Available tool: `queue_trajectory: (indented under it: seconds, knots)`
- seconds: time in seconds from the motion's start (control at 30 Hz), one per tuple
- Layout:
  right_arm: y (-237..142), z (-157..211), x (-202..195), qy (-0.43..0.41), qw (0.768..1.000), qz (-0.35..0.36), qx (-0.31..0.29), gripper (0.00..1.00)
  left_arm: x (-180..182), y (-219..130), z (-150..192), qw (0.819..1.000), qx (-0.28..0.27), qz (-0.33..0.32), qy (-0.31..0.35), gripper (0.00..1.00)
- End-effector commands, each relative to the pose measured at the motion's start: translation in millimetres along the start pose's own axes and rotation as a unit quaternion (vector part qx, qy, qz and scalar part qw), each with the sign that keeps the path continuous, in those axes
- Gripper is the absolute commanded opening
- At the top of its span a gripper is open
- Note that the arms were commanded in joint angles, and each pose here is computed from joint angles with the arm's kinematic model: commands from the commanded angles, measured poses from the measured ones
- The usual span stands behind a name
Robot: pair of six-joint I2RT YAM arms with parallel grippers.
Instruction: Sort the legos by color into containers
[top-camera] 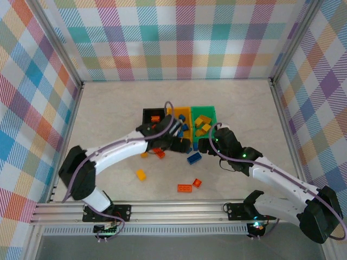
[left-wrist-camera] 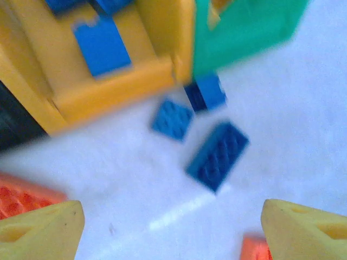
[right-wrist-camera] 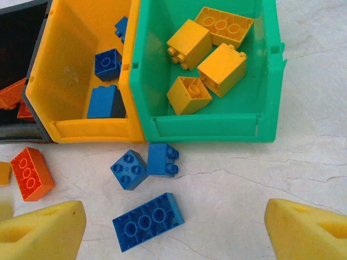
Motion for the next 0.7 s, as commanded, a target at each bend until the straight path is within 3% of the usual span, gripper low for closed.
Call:
queue_trajectory:
  seconds: [0.0,0.1,0.27,0.67]
  knots:
    - [2.1,-0.6,-0.4,0.012,1.000,-0.005,0.000,0.86,-6.6,7.9,52.4,0.996,0.057,0.031,0.062,0.86]
    - [4.8,0.5,-0.7,0.016,1.000,-0.004,0.003,0.86,-19.7,13.3,86.0,0.990,0.073,0.048,0.112,0.87]
    - [7.8,2.5,-1.3,0.017,1.000,-0.001,0.009,0.86,-42.7,22.4,109.5,0.979,0.075,0.076,0.173,0.92]
    - [6.8,3.5,-3.7,0.022,1.000,0.004,0.008,0.86,-62.5,47.4,140.3,0.950,0.076,-0.007,0.303,0.91]
Point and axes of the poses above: each hand's point on the last joint's axis, 136 mm out from that joint toward the fingers, its own y axis out along the fingers, its own x axis along the line the jaws close on, z = x × y, the point moved 9 cm from there along -y, back along the fingers, and after that the axes turned 1 degree about -y, right-handed, at the moved point
